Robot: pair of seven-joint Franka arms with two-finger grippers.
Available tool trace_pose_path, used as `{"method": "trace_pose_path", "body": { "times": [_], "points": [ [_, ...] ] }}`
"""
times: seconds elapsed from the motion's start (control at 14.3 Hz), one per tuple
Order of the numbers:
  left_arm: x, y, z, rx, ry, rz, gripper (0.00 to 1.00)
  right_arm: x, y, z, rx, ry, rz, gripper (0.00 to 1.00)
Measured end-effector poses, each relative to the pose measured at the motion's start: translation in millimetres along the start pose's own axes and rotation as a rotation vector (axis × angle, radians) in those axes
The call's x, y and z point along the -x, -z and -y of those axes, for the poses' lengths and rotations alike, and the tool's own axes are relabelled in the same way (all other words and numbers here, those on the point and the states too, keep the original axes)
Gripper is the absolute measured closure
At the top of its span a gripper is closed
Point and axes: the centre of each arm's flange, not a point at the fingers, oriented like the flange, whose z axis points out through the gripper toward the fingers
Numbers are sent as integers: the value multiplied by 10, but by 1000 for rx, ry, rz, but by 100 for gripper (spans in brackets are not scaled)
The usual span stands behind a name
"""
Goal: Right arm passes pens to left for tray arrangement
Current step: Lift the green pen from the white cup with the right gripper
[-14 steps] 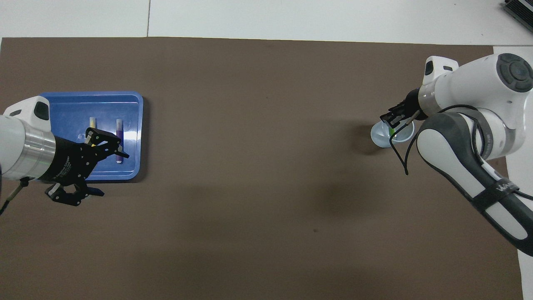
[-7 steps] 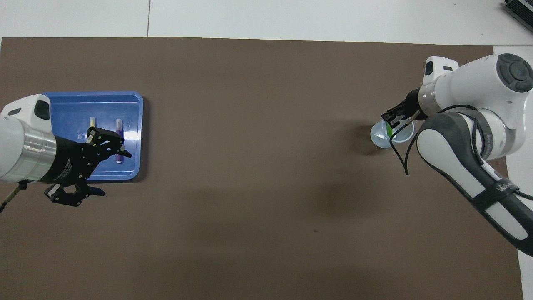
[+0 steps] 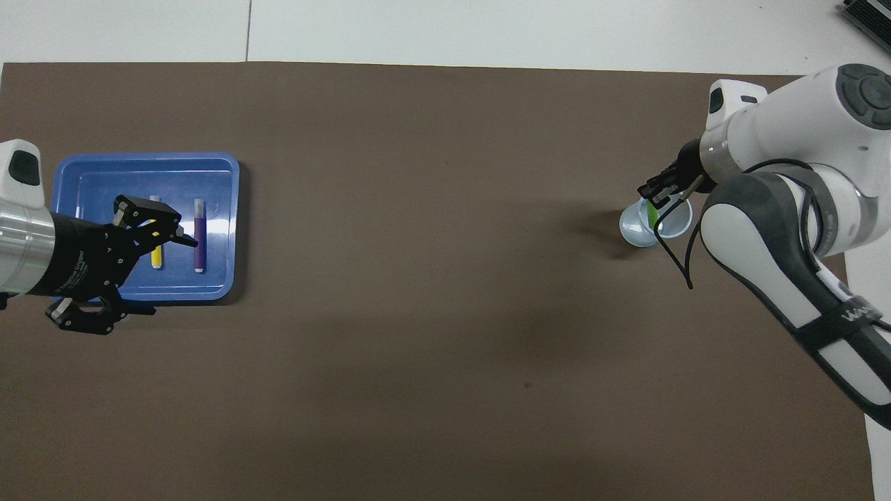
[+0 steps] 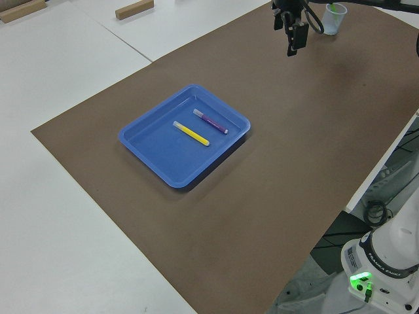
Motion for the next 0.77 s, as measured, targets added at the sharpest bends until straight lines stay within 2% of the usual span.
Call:
{"method": "trace_pose_path", "body": {
  "times": [0.28,0.56,0.77],
  "points": [
    [-2,-1,4,-2,-3,1,0,-279,421,344,48,68,8,82],
    [3,-46,28,-17,-21,11,0,-345,629,432,112,104,35,82],
    [25,-107,60,-19,6,31,2,-547,830,728,129,151,11,82]
  ]
}}
